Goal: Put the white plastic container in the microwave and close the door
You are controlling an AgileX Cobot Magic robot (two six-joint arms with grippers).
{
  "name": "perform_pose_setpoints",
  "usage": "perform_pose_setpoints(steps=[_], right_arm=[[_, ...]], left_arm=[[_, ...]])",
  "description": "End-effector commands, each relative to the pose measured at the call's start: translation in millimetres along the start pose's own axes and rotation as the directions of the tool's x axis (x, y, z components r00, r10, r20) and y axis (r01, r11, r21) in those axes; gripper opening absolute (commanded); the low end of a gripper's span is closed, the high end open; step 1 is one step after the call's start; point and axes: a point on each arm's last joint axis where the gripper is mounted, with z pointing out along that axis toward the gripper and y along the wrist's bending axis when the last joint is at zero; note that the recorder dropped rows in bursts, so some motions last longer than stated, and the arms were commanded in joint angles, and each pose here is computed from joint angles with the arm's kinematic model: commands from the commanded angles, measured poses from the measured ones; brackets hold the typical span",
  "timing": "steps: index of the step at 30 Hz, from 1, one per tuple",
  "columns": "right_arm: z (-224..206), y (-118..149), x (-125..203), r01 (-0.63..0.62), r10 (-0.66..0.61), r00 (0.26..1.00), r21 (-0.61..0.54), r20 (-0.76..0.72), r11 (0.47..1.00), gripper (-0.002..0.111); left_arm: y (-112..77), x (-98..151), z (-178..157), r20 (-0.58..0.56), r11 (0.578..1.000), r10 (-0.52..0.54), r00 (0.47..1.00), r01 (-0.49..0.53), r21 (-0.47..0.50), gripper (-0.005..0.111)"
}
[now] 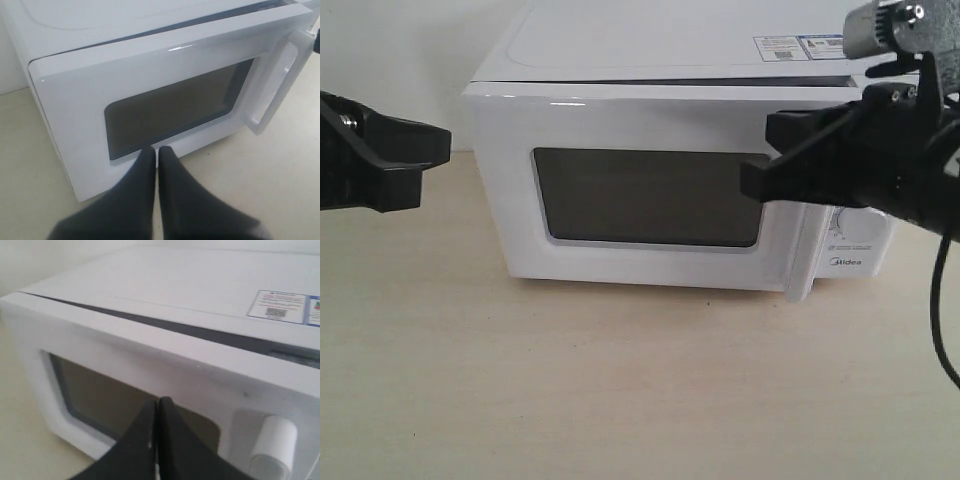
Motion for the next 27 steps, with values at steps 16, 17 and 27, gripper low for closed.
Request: perform_pose_setpoints(steps=[16,17,27], right_arm=[[65.3,-10.0,-4.8,0.006,0.013,0.993,0.157,-0.117,0.988,0.000],[65.2,-10.7,-6.1,0.018,0.001,0.994,0.163,-0.112,0.986,0.000],[65.6,-27.1,-10.1,-0.005,0.028,0.995,0.233,-0.096,0.972,0.000]], left_arm=[[0.9,0.5,-0.4,0.003,1.000,0.011,1.000,-0.011,-0.011,0.004],[1.5,0.3,-0.4,0.005,1.000,0.025,1.000,-0.025,-0.017,0.004],[3.4,-2.2,-0.5,0.032,0.999,0.030,0.999,-0.029,-0.039,0.004]])
